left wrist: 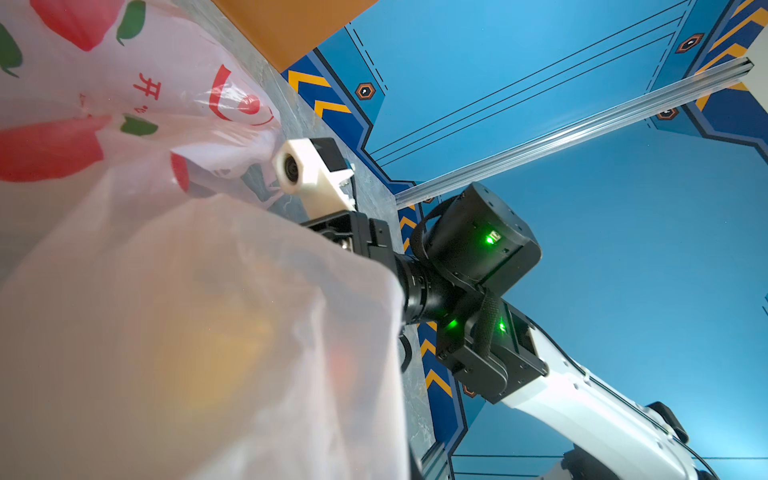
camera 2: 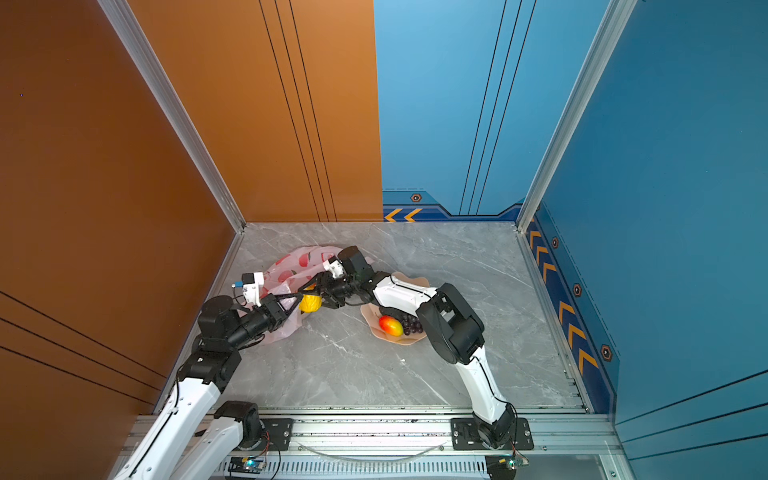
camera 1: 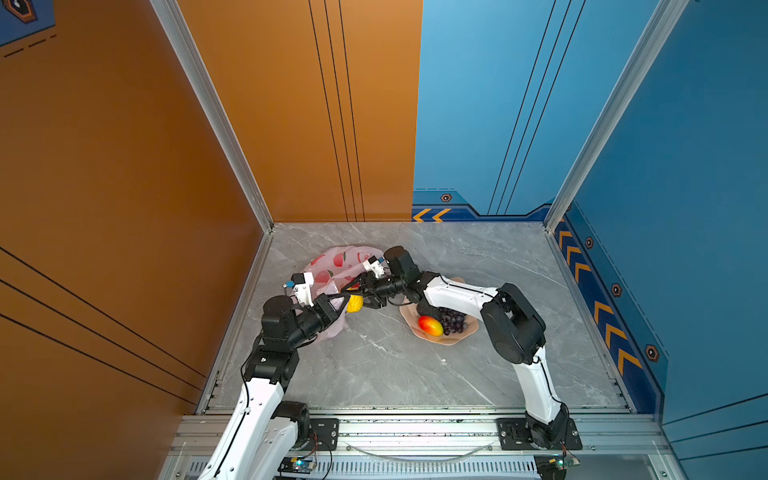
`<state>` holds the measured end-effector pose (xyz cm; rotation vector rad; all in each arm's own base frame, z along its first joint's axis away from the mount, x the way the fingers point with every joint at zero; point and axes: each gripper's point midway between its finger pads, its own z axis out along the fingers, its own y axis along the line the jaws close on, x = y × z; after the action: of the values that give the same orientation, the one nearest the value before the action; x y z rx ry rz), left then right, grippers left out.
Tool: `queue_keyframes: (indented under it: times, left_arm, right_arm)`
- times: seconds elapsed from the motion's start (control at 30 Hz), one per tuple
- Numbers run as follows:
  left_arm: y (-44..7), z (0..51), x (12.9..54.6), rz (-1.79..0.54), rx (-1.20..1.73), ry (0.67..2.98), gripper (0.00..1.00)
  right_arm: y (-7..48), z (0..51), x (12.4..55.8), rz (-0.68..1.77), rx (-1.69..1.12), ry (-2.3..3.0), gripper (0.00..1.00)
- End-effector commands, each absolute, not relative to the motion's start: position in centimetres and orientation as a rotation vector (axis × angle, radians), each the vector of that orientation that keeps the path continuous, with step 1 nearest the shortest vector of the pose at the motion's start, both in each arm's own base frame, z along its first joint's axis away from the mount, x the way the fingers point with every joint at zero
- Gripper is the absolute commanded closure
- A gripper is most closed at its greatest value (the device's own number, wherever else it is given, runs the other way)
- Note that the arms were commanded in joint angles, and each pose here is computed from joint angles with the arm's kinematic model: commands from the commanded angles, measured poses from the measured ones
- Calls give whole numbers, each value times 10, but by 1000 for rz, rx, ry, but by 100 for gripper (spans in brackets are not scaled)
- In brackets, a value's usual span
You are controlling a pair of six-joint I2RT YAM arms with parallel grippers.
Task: Place the fruits into the plastic bag
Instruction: 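Push the yellow pepper into the bag and open the right gripper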
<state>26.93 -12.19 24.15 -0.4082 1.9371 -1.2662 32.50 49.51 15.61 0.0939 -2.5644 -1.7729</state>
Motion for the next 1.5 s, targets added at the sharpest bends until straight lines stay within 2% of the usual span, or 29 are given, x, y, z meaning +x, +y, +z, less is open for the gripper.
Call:
queue_keyframes:
  times: [0.0, 0.23, 0.6, 0.87, 1.07, 1.2, 1.27, 1.47]
  left_arm:
    - [-127, 258, 269, -1261, -329, 1910, 100]
    - [-147, 252, 261, -1291, -240, 1957, 100]
    - [-192, 250, 253, -1326, -75, 2010, 100]
    - [-191, 247, 255, -1311, -101, 1998, 100]
    - [-186, 242, 253, -1291, -115, 2004, 100]
    - [-182, 241, 253, -1285, -132, 1998, 100]
    - [-180, 240, 253, -1284, -136, 2000, 100]
    - [-174, 239, 254, -1280, -157, 1995, 100]
  right_arm:
    - [501, 155, 321, -1702, 153, -2611, 41]
    - [507, 142, 326, -1615, 129, -2655, 41]
    - [523, 143, 338, -1630, 112, -2687, 40]
    - [544, 124, 327, -1568, 131, -2683, 39]
    - [555, 115, 317, -1531, 150, -2673, 30]
    - [560, 115, 311, -1530, 171, -2656, 19]
    - [561, 117, 309, -1534, 184, -2653, 0]
    - [555, 127, 308, -1552, 215, -2651, 0]
